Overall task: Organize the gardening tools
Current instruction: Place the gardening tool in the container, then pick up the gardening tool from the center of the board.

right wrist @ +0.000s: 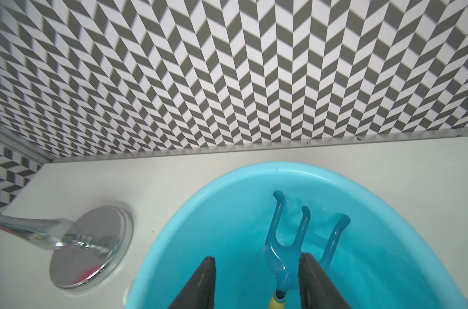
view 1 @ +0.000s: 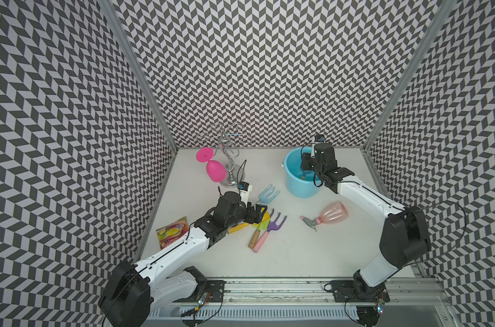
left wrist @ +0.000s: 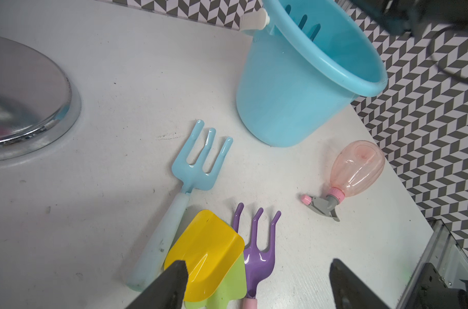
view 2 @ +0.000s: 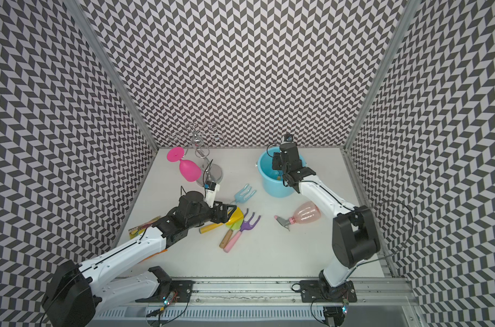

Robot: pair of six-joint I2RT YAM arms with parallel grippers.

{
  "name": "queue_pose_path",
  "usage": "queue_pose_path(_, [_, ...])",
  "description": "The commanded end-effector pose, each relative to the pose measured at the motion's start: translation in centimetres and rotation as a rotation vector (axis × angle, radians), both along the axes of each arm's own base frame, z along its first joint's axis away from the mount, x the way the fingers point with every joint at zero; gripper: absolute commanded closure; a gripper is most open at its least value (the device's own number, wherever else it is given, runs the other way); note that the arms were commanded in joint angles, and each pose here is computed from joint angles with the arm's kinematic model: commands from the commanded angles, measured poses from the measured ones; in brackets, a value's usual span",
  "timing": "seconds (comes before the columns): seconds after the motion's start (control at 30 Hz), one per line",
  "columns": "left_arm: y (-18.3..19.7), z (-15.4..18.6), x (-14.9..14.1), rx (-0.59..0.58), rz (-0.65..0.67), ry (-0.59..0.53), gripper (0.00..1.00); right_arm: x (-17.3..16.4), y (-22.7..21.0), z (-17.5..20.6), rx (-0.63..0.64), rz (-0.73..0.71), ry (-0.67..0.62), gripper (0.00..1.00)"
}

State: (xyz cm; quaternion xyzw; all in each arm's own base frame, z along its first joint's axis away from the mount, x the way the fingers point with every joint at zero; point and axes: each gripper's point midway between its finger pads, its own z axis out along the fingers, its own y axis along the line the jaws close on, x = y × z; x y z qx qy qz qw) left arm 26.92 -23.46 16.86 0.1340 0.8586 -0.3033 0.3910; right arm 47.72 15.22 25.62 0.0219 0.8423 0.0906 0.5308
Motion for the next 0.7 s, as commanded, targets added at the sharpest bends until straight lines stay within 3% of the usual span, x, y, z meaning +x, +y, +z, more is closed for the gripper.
queue_pose_path(0.0, [-0.2,0.3,0.2,0.023,-0.007,-0.012,0.18,-1.6,-0.8,4.7,0.064,-0.009,-0.078,0.48])
queue_pose_path(0.23, [-0.7,-1.9,-0.6,0.066,-0.045,0.071,0.26,-7.0,-0.2,3.4,0.159,0.097,-0.015,0.48])
queue_pose_path(0.67, [-4.1,-7.5,-7.0,0.205,-0.231,0.232,0.4,-15.4,-0.7,-6.1,0.213,0.179,0.212,0.48])
